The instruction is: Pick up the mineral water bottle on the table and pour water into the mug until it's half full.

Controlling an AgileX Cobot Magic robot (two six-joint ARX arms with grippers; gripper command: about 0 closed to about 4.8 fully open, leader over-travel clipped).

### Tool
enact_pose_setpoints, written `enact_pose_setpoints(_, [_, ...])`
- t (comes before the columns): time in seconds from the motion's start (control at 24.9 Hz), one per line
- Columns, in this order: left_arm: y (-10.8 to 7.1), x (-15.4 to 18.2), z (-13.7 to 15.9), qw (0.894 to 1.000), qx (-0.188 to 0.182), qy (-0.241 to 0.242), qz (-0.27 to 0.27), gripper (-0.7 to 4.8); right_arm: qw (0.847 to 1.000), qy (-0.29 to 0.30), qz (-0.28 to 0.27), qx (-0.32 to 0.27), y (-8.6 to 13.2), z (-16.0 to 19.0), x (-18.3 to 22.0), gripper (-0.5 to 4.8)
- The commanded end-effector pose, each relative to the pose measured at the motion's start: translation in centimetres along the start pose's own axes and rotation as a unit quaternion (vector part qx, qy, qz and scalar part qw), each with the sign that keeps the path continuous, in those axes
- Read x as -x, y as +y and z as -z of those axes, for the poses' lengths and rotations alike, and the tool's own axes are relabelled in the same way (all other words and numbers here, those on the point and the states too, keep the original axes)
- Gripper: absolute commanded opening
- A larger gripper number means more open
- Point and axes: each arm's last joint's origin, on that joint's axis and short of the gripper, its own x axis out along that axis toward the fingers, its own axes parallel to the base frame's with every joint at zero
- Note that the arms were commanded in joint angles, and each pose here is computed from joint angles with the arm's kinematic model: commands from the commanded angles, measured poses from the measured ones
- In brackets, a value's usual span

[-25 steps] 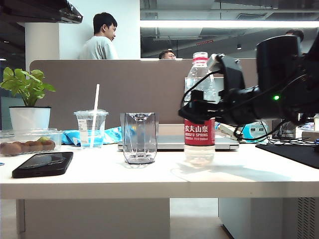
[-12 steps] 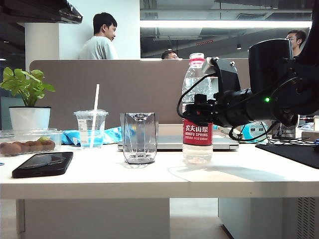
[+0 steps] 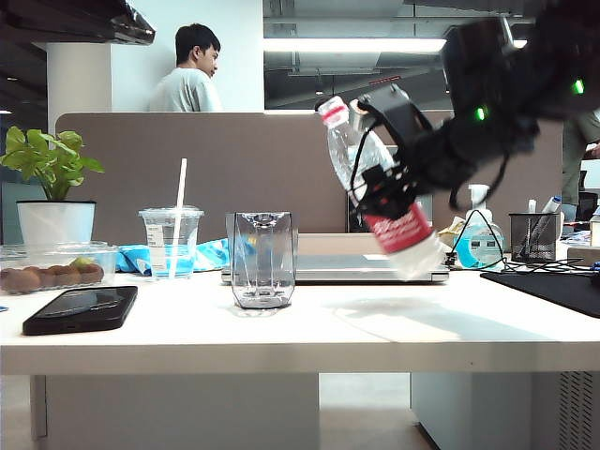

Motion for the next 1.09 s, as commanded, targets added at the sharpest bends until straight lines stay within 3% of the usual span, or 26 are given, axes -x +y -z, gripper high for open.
enact_pose_setpoints(0.04, [0.0, 0.0, -0.2, 1.0, -0.002, -0.005, 0.001, -0.04, 0.99, 0.009, 0.037, 0.133, -0.6, -2.5, 0.2, 2.44])
enact_pose_setpoints(0.12, [0.0, 0.0, -0.2, 1.0, -0.002, -0.005, 0.001, -0.04, 0.973, 0.038, 0.059, 0.221, -0.6, -4.0, 0.0, 2.44])
enact_pose_setpoints(0.16, [0.0, 0.0, -0.2, 1.0, -0.002, -0.005, 0.001, -0.04, 0.969, 0.04, 0.061, 0.237, -0.5, -4.3, 0.0, 2.44])
enact_pose_setpoints(0.32, [0.0, 0.0, -0.2, 1.0, -0.002, -0.005, 0.001, -0.04, 0.957, 0.048, 0.073, 0.276, -0.4, -4.9, 0.0, 2.43])
enact_pose_setpoints(0.68, [0.0, 0.0, -0.2, 1.0, -0.002, -0.005, 0.0, -0.04, 0.916, 0.068, 0.067, 0.39, -0.2, -4.8, 0.0, 2.43])
enact_pose_setpoints(0.97, [0.0, 0.0, -0.2, 1.0, -0.002, -0.005, 0.001, -0.04, 0.897, 0.072, 0.064, 0.431, -0.2, -4.8, 0.0, 2.43])
enact_pose_setpoints(1.09, [0.0, 0.0, -0.2, 1.0, -0.002, -0.005, 0.001, -0.04, 0.881, 0.074, 0.061, 0.463, -0.3, -4.8, 0.0, 2.43])
